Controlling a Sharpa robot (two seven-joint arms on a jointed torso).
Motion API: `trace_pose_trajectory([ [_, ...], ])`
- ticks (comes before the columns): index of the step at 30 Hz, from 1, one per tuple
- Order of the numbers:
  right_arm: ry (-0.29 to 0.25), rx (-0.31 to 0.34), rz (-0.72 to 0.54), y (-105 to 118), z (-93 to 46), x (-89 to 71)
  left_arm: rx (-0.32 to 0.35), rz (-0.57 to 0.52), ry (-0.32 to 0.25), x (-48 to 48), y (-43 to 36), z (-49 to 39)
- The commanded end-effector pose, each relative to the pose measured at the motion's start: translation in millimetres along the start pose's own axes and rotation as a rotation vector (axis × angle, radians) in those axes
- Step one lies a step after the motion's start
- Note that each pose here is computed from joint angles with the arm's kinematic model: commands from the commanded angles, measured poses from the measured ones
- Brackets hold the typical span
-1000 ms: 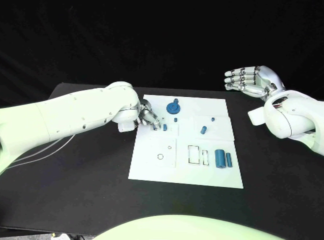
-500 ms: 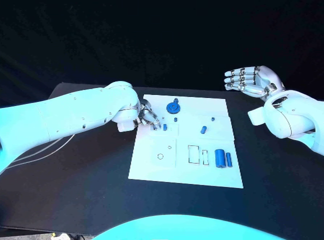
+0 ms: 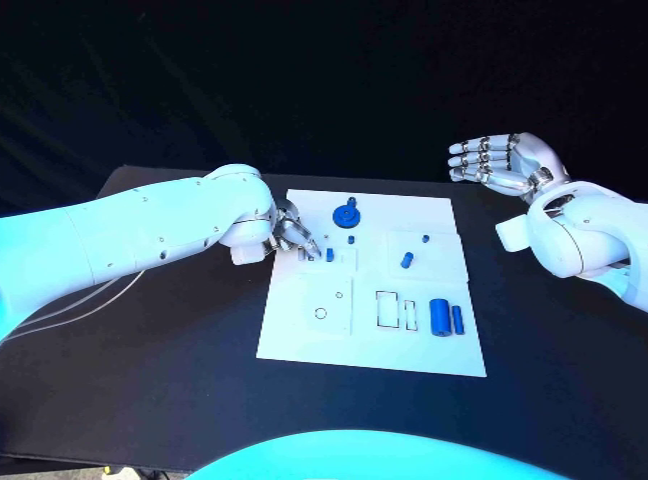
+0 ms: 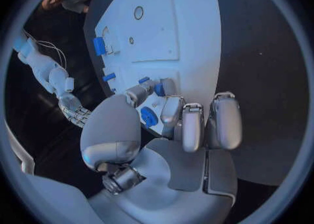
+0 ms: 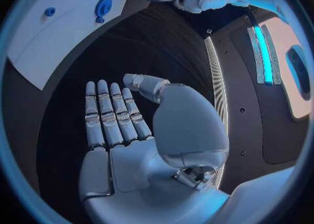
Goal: Assemble the parts on the task board
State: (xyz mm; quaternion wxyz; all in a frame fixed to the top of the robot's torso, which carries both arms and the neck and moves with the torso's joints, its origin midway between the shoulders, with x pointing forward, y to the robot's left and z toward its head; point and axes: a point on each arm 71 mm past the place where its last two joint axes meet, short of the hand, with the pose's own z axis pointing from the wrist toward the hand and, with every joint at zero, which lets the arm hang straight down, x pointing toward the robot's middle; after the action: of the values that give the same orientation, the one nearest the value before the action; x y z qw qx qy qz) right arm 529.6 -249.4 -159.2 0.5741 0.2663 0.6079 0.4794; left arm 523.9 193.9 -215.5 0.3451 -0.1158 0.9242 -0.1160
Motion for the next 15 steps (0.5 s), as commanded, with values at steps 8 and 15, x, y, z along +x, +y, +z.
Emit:
trace_pose_trajectory([
  [8,0.005,-0.001,0.002,-0.7,-0.6,0.7,0.029,-0.018,-0.032,-1.7,2.3,-5.4],
  [15,0.005,0.001,0.002,-1.4,-1.1,0.6,0.061,-0.07,-0.057,-4.7,5.2,-9.7],
])
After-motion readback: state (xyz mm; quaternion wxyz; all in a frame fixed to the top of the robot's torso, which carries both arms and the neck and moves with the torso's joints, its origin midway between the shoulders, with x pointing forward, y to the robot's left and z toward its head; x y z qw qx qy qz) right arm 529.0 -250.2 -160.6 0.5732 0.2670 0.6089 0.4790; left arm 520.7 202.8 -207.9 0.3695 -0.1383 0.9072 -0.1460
